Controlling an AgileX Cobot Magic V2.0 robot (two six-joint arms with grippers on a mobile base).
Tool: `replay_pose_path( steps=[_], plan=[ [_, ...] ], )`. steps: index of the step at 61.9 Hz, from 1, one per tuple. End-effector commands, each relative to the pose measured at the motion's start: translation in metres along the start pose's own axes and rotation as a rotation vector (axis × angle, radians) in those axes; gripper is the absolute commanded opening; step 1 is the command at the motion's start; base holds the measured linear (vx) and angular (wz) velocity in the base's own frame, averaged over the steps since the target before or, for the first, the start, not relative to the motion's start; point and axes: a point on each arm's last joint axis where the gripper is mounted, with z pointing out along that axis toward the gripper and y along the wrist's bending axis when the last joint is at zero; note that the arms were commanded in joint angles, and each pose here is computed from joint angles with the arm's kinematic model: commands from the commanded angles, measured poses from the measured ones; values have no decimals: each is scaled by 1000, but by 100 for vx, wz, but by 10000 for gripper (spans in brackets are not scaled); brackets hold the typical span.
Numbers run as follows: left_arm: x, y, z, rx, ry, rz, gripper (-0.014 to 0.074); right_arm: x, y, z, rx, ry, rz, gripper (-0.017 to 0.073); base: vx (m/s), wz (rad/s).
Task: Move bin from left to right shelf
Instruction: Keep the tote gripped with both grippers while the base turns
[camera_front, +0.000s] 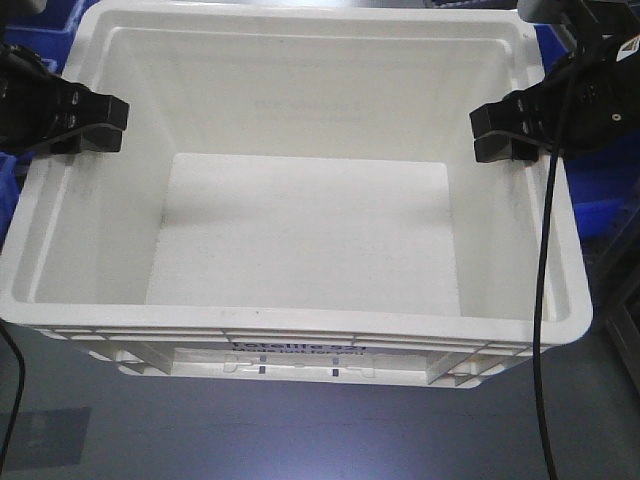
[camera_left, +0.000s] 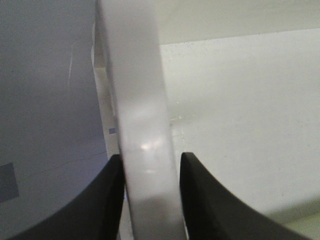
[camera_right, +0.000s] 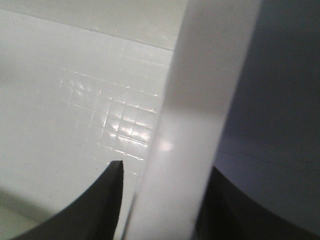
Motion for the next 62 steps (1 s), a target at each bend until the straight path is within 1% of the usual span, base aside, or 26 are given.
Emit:
replay_pose_path(
  steps=[1,16,30,46,62],
  plan=[
    [-12,-10,-29,35,-163,45,-5,-14,1,-25,32,-159,-32,-4,22,-55],
    [-12,-10,-29,35,-163,45,-5,-14,0,-25,32,-162,-32,-4,23,-47],
    [-12,-10,-29,35,-163,45,-5,-14,1,-25,32,-161,-32,-4,26,-30],
    [-12,-10,-29,35,-163,45,-5,-14,1,-25,32,-161,-32,-4,30,-14],
    [-12,-10,-29,35,-163,45,-5,-14,1,-25,32,-161,-32,-4,36,1]
  ],
)
